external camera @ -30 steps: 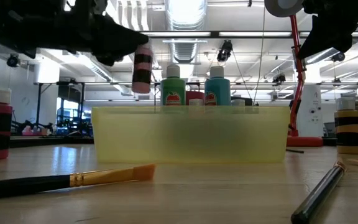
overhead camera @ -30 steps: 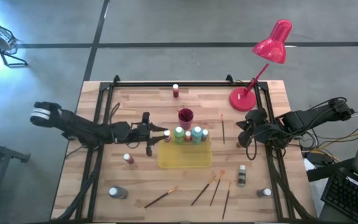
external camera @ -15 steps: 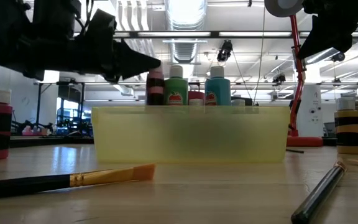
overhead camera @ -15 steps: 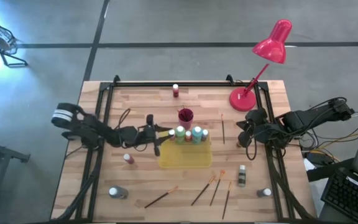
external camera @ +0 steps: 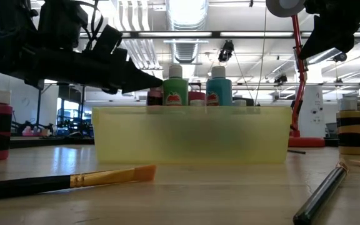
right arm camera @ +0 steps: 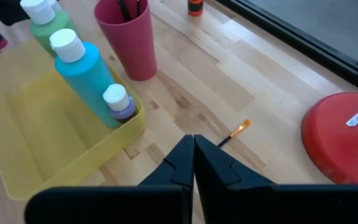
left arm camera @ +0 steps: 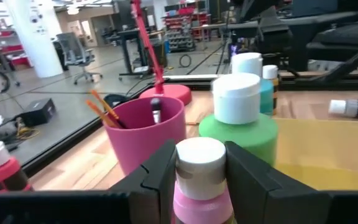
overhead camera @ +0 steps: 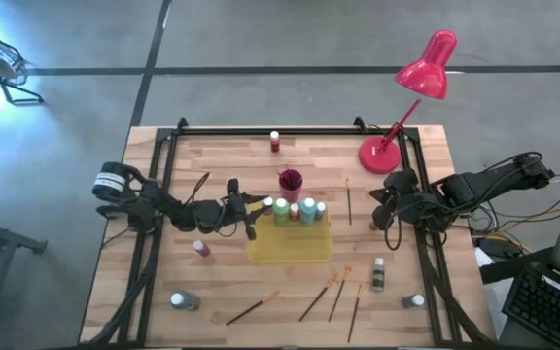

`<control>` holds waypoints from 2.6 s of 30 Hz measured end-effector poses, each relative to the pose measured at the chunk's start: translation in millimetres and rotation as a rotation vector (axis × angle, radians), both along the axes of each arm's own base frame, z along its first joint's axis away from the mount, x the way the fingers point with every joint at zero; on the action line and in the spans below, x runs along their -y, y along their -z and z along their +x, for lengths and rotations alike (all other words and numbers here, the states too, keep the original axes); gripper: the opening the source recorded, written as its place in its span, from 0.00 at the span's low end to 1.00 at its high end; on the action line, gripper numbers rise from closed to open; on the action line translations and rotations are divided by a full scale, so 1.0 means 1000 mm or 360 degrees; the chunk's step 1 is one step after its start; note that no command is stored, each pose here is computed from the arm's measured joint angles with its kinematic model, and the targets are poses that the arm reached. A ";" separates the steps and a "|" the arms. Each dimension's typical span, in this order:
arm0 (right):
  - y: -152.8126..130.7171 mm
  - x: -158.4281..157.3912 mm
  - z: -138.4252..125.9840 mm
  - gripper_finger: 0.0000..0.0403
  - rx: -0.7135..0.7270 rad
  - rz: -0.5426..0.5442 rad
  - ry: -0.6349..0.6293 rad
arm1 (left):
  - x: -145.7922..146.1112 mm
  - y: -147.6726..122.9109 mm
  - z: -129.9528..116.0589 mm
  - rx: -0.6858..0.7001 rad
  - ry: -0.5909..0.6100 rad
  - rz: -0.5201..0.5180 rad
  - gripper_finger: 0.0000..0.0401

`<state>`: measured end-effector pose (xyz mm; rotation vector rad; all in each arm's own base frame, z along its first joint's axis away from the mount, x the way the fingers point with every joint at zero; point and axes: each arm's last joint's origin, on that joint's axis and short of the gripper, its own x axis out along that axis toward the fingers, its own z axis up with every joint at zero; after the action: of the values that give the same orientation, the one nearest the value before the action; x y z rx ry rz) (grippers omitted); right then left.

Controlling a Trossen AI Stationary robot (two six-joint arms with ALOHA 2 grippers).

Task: Pick & Place Paint Supplies
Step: Put the small pink paint bottle into the yellow bin

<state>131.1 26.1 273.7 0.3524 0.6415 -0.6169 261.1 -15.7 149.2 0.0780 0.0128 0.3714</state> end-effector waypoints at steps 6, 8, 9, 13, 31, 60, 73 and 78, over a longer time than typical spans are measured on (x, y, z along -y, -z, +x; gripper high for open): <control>0.000 0.000 0.000 0.02 0.0000 0.0000 0.0001 | 0.000 0.000 0.000 0.0004 -0.0015 -0.0012 0.29; 0.000 0.000 0.000 0.02 0.0000 0.0000 0.0000 | 0.000 0.000 0.000 0.0004 -0.0021 -0.0015 0.29; 0.000 0.000 0.000 0.02 0.0000 0.0000 0.0000 | 0.000 0.000 -0.001 0.0004 -0.0024 -0.0015 0.29; 0.000 0.000 0.000 0.02 0.0000 0.0000 0.0000 | 0.000 0.001 -0.001 0.0001 -0.0025 -0.0014 0.29; 0.000 0.000 0.000 0.02 -0.0001 0.0000 0.0000 | 0.001 0.005 0.005 -0.0082 -0.0013 -0.0118 0.29; 0.000 0.000 0.000 0.02 0.0000 0.0000 0.0000 | 0.000 0.005 0.005 -0.0085 -0.0022 -0.0138 0.34; 0.000 0.000 0.000 0.02 -0.0001 0.0000 0.0000 | 0.000 0.006 0.005 -0.0099 -0.0023 -0.0135 0.38; 0.000 0.000 0.000 0.02 -0.0001 0.0000 0.0000 | 0.000 0.007 0.005 -0.0121 -0.0023 -0.0134 0.38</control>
<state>131.2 26.1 273.7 0.3524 0.6418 -0.6173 266.0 -15.6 142.0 0.0090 0.1039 0.3820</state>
